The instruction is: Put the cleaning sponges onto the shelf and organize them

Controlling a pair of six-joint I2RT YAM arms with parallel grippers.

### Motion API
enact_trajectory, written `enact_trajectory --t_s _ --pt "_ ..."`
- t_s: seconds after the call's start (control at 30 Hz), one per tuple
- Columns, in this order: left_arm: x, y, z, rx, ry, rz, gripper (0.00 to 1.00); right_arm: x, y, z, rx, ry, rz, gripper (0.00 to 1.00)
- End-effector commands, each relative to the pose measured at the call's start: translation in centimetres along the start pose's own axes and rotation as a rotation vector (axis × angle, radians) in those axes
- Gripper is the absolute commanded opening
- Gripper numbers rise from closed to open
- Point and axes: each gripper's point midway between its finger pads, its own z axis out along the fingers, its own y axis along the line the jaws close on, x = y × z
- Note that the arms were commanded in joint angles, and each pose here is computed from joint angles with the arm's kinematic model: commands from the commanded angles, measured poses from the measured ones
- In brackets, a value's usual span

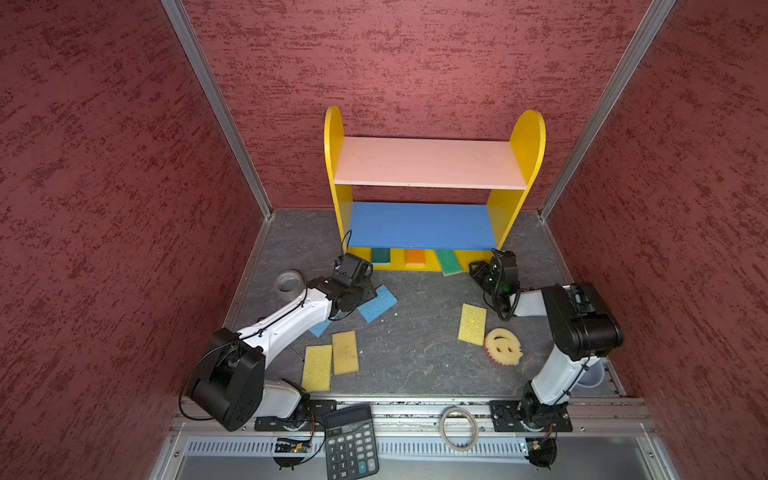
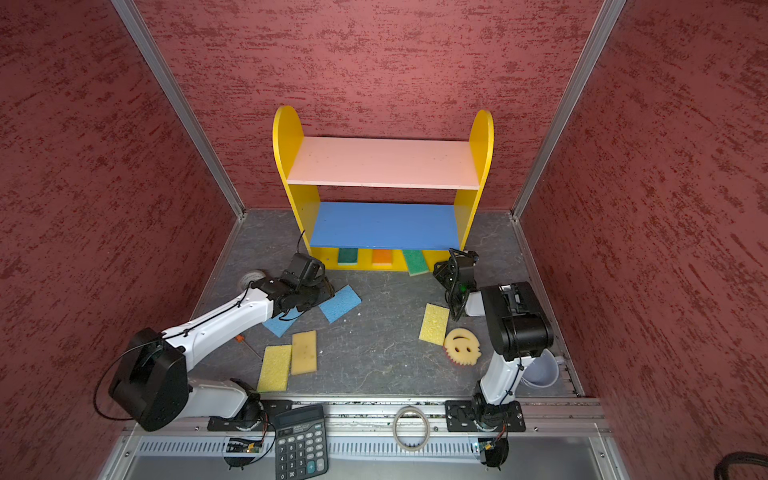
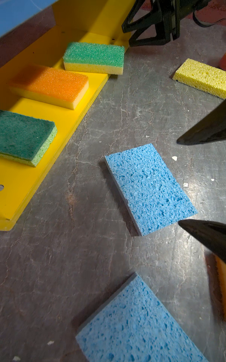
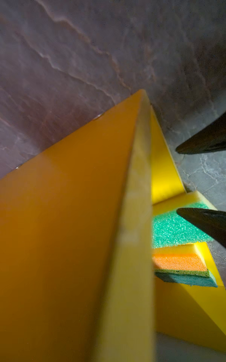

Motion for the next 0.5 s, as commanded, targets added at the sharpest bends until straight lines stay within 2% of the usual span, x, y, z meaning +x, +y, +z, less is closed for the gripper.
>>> enact_trajectory --t_s 0.0,0.3,0.37,0.47 --pt "0.2 0.0 0.7 -0.004 0.008 0.023 0.6 0.8 3.4 0.4 -0.148 0.043 -0.021 0.48" --pt "0.5 0.3 1.4 0.005 0.035 0.034 0.6 1.5 4.2 1.5 -0.209 0.081 0.006 0.53" --pt "0.5 0.5 1.6 0.004 0.038 0.027 0.6 1.6 4.3 1.6 -0.216 0.086 0.004 0.51" --pt "0.5 0.6 1.7 0.005 0.037 0.025 0.6 2.0 4.1 1.8 -0.214 0.098 0.009 0.43"
